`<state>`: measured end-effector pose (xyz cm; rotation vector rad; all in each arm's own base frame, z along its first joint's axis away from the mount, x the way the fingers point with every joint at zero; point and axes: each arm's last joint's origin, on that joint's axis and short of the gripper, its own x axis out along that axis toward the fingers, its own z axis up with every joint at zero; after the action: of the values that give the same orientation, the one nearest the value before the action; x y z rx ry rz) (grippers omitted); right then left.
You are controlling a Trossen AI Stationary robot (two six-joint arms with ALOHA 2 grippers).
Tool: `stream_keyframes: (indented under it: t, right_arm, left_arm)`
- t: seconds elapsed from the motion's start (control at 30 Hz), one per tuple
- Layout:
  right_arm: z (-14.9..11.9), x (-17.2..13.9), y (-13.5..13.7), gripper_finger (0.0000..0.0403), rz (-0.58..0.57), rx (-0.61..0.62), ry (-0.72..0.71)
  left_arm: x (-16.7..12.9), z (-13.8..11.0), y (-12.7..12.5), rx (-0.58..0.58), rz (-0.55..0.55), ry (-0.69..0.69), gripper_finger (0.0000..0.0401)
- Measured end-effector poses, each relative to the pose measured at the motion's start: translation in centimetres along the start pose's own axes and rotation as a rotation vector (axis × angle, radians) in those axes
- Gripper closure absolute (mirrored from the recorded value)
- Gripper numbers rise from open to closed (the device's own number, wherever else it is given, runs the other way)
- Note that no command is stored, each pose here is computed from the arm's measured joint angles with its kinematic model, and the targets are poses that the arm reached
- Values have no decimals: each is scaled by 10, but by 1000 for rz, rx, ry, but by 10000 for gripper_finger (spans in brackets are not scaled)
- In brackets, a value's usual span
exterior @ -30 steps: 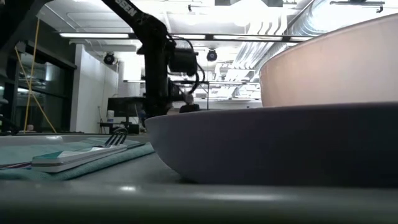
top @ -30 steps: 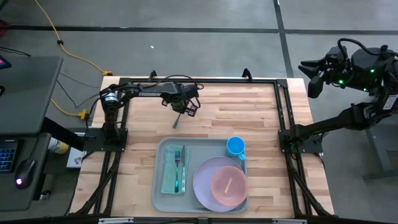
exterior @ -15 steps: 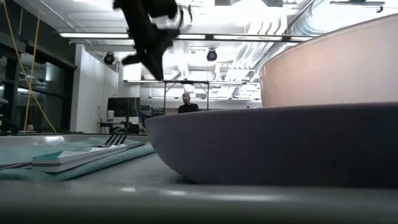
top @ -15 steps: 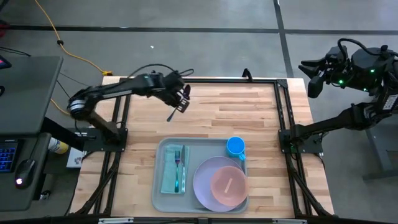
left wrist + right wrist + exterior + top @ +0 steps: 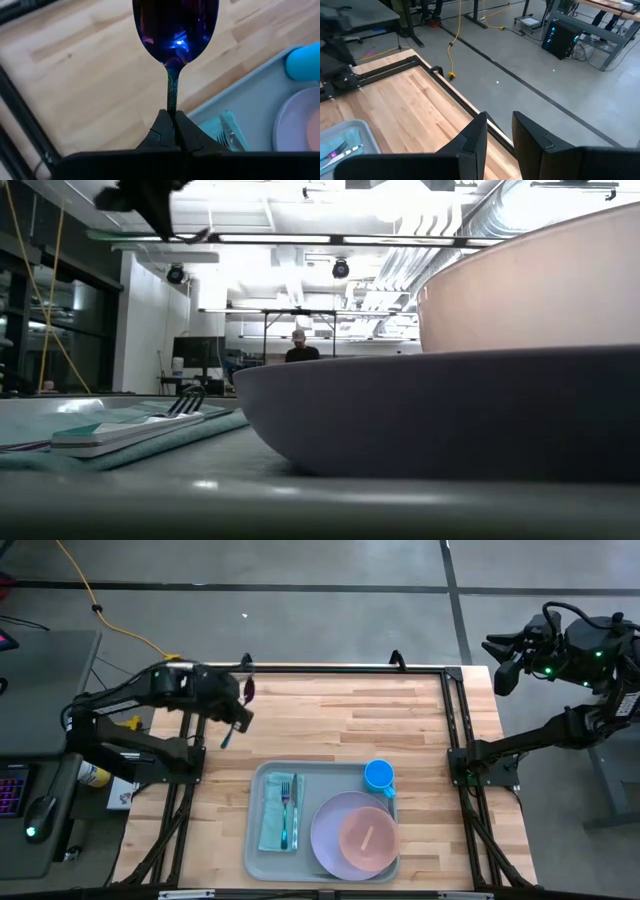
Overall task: Set up tray
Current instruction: Put the violet spoon on the light green table napkin to the left of the violet fork
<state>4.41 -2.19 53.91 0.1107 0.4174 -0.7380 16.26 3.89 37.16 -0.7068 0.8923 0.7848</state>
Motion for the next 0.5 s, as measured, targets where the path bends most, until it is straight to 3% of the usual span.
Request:
stream_keyframes:
  t: [0.13,0.5]
  right_arm:
    - [0,0,0,334,-15,-1,-3]
    - [0,0,0,334,-9,5,-2]
  left_arm:
    - [-6,-18,-10,-33,-3,23,389]
    - [4,-78,-55,-123,150,95,389]
